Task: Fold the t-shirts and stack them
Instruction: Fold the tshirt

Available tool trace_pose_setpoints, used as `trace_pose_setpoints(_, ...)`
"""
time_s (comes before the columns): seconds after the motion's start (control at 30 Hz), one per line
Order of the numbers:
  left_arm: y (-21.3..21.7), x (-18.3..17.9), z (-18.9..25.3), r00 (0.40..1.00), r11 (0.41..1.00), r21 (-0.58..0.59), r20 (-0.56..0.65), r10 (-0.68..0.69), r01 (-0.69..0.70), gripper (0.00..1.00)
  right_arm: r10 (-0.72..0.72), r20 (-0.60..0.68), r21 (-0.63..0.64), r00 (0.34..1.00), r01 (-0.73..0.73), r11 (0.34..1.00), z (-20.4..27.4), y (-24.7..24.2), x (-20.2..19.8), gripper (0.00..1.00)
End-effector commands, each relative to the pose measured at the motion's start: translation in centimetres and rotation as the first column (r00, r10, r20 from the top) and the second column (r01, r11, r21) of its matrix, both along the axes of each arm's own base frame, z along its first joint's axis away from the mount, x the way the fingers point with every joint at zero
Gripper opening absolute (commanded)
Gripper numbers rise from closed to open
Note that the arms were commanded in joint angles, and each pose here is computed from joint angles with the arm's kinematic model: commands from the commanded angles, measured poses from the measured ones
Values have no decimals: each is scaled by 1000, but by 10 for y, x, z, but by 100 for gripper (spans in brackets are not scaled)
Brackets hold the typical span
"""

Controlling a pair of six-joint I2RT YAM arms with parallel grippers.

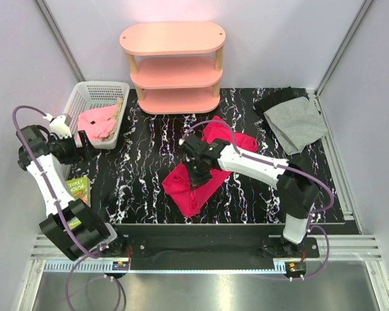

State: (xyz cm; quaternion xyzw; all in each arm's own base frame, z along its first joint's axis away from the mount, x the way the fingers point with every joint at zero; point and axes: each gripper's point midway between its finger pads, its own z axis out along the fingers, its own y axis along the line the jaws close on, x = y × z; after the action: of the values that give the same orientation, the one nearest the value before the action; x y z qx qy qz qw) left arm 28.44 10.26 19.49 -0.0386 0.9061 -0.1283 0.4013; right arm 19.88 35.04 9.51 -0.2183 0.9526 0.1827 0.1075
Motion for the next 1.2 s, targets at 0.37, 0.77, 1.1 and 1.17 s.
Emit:
trace_pose_setpoints(0.37,-15,9,10,998,998,0,32,-59,59,90,-41,47,48,998,39,998,-17,-17,61,0)
trace_pose_setpoints(0.77,-23,7,1,996,996,3,12,-85,85,90,-124,66,5,990,124,992,-36,-46,107,0)
trace_pose_setpoints(1.1,-30,5,-2,994,994,4,6,-107,107,90,-138,73,-39,988,141,989,-53,-51,120,65)
trace_pose_setpoints(1.17,-32,5,-3,994,994,9,7,-113,113,90,-151,120,-56,981,159,986,-44,-57,130,83)
